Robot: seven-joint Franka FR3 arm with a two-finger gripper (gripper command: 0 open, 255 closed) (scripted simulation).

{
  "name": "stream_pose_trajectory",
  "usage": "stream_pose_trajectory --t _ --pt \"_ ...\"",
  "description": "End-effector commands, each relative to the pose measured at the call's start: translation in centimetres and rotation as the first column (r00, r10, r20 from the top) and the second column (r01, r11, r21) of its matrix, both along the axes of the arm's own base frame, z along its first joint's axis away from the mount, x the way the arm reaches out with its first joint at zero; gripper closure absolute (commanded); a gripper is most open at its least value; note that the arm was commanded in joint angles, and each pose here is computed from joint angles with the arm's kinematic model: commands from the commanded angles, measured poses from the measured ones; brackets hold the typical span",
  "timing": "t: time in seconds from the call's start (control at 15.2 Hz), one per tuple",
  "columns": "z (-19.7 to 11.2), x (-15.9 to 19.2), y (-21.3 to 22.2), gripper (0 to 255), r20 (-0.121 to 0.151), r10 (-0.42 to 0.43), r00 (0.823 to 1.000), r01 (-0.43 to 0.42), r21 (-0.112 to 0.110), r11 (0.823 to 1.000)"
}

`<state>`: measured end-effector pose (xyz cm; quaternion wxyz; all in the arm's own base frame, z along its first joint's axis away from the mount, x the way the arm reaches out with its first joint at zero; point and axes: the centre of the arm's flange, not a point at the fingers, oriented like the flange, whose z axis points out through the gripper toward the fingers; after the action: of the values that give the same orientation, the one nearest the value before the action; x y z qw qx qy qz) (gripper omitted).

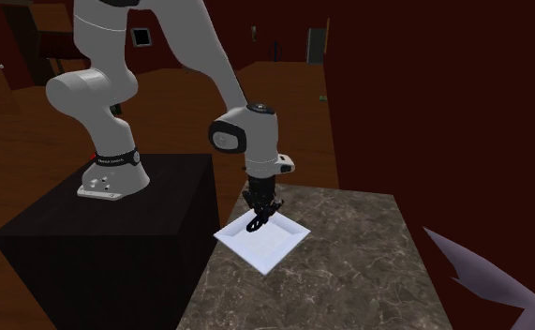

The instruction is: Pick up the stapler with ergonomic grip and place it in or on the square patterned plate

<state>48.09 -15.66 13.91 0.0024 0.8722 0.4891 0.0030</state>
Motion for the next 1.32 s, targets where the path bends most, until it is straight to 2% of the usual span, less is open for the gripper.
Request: stream_pose_trajectory --t 0.0,0.4,0.86,0.92,1.25 --pt "-1.1 0.0 0.0 255 0.0 0.0 1.0 0.0 0.0 1.0" --pt "-4.0 0.0 0.0 255 0.0 0.0 1.0 0.0 0.0 1.0" --pt "-4.0 0.0 0.0 255 0.0 0.0 1.0 0.0 0.0 1.0" --pt "-4.0 0.0 0.0 0 0.0 0.0 1.0 0.0 0.0 1.0" --pt "-4.0 0.0 0.0 0 0.0 0.0 1.0 0.0 0.0 1.0"
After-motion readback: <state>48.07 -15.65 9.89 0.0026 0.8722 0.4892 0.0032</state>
